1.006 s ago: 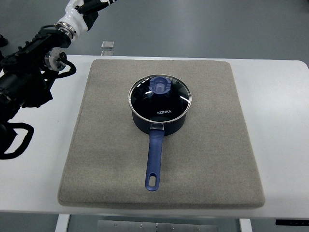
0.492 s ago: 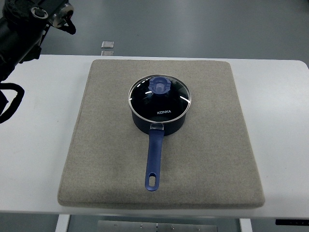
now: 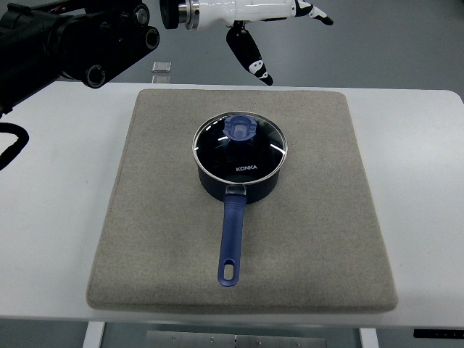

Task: Open pot lid and place left with left hand
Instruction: 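Raise the left hand and swing it over the saucepan lid, then lower the left hand onto the blue knob of the glass lid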

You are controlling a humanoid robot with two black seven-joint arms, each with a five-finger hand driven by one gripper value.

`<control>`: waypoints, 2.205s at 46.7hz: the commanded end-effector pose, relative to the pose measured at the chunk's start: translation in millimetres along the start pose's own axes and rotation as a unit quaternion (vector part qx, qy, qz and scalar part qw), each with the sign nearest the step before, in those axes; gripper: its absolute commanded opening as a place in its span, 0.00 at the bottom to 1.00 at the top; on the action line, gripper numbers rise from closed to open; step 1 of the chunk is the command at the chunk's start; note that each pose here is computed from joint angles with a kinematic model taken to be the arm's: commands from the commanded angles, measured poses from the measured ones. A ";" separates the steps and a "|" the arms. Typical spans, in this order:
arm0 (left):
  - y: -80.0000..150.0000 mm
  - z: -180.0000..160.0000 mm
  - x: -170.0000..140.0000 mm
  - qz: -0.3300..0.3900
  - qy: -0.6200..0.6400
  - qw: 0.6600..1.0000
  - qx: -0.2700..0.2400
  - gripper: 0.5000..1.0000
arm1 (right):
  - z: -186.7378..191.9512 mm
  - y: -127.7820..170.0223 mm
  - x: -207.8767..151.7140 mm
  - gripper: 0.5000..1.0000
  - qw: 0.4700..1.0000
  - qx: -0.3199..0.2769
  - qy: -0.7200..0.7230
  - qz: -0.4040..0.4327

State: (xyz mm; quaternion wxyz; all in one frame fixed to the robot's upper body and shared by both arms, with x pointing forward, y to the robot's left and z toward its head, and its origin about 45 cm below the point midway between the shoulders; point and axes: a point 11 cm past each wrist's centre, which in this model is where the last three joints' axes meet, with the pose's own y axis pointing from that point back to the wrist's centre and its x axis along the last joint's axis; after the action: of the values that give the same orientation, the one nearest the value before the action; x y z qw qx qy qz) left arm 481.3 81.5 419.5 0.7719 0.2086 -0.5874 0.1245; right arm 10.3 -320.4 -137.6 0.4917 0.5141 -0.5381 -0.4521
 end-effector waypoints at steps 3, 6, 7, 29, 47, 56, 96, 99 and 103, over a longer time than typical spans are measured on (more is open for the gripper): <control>2.2 5.0 1.7 -0.033 0.009 0.999 -0.004 0.93 | 0.0 0.0 0.2 0.83 1.000 0.000 0.000 0.000; 7.6 5.3 2.4 -0.059 0.021 0.998 -0.002 0.92 | 0.0 0.0 -0.3 0.83 1.000 0.000 0.000 0.000; 9.8 6.2 5.0 -0.067 0.021 0.998 -0.001 0.92 | 0.0 0.0 -0.3 0.83 1.000 0.000 0.000 0.000; 28.7 -2.9 -11.7 -0.174 -0.086 0.980 0.040 0.89 | 0.0 0.0 -0.3 0.83 1.000 0.000 0.000 0.000; 31.1 10.2 -22.5 -0.199 -0.111 0.974 0.019 0.90 | 0.0 0.0 0.2 0.83 1.000 0.000 0.000 0.000; 32.9 12.6 -25.9 -0.207 -0.117 0.971 0.015 0.90 | 0.0 0.0 -0.3 0.83 1.000 0.000 0.000 0.000; 47.5 16.4 -49.7 -0.249 -0.125 0.960 0.004 0.90 | 0.0 0.0 -0.3 0.83 1.000 0.000 0.000 0.000; 49.5 15.3 -48.4 -0.248 -0.125 0.961 0.007 0.90 | 0.0 0.0 -0.3 0.83 1.000 0.000 0.000 0.000; 49.1 15.3 -48.4 -0.248 -0.125 0.961 0.007 0.90 | 0.0 0.0 -0.3 0.83 1.000 0.000 0.000 0.000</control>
State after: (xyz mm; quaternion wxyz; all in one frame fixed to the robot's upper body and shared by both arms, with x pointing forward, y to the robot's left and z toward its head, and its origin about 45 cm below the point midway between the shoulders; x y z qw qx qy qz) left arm 433.1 120.3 385.1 0.6976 0.3670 -0.6081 -0.0943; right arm 10.2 -320.1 -137.6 0.4915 0.5143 -0.5379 -0.4523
